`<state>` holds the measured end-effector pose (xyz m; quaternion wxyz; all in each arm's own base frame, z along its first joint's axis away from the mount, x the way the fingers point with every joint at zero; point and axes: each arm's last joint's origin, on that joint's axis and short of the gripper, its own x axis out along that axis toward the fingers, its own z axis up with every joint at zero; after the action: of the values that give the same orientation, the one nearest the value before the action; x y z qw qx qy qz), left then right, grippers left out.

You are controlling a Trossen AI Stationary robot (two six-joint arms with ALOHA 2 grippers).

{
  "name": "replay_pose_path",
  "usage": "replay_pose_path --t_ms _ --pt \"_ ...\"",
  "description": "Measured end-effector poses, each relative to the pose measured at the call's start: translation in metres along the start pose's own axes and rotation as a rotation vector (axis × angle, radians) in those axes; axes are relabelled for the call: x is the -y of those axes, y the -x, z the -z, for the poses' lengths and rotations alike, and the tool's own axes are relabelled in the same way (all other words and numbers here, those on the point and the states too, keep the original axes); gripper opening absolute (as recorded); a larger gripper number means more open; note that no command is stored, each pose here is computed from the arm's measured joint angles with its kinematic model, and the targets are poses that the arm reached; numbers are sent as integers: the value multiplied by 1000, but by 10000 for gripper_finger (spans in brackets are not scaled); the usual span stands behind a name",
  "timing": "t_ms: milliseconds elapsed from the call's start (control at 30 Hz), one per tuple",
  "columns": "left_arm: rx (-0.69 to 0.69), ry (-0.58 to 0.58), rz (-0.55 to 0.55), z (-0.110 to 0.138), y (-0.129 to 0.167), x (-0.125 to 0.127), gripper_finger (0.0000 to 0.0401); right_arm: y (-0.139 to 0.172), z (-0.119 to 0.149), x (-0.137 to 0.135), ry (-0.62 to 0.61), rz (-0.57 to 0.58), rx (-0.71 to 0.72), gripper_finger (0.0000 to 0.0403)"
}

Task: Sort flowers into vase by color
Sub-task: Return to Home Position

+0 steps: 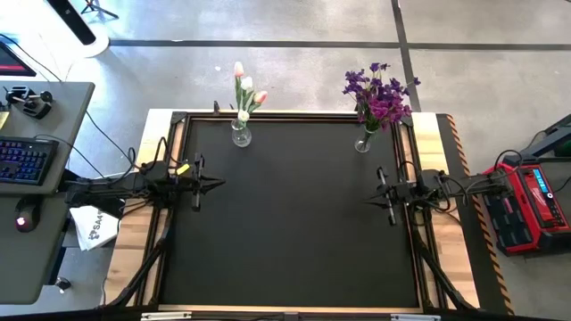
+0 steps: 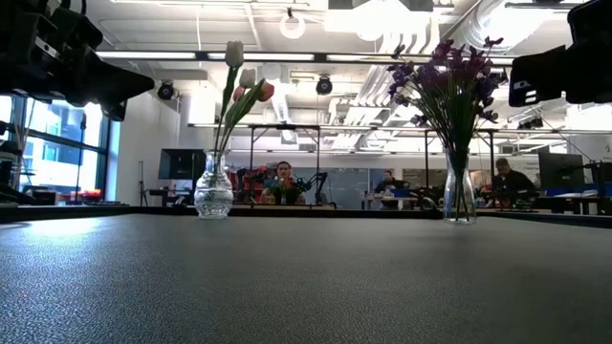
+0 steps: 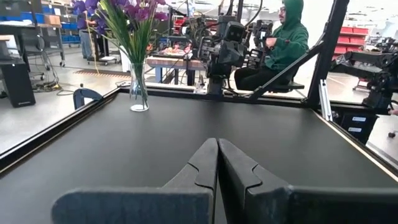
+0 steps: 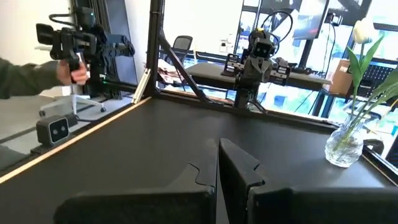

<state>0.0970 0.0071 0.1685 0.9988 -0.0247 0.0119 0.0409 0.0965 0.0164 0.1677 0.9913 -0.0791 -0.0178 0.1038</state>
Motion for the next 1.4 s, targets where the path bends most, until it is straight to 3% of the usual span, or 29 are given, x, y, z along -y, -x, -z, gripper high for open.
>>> replay_pose_path --t_ms 233,1400 --pt "0 0 0 0 0 0 1 0 0 0 -56 0 -1 0" --pt "0 0 0 0 0 0 1 0 0 0 -55 0 -1 0"
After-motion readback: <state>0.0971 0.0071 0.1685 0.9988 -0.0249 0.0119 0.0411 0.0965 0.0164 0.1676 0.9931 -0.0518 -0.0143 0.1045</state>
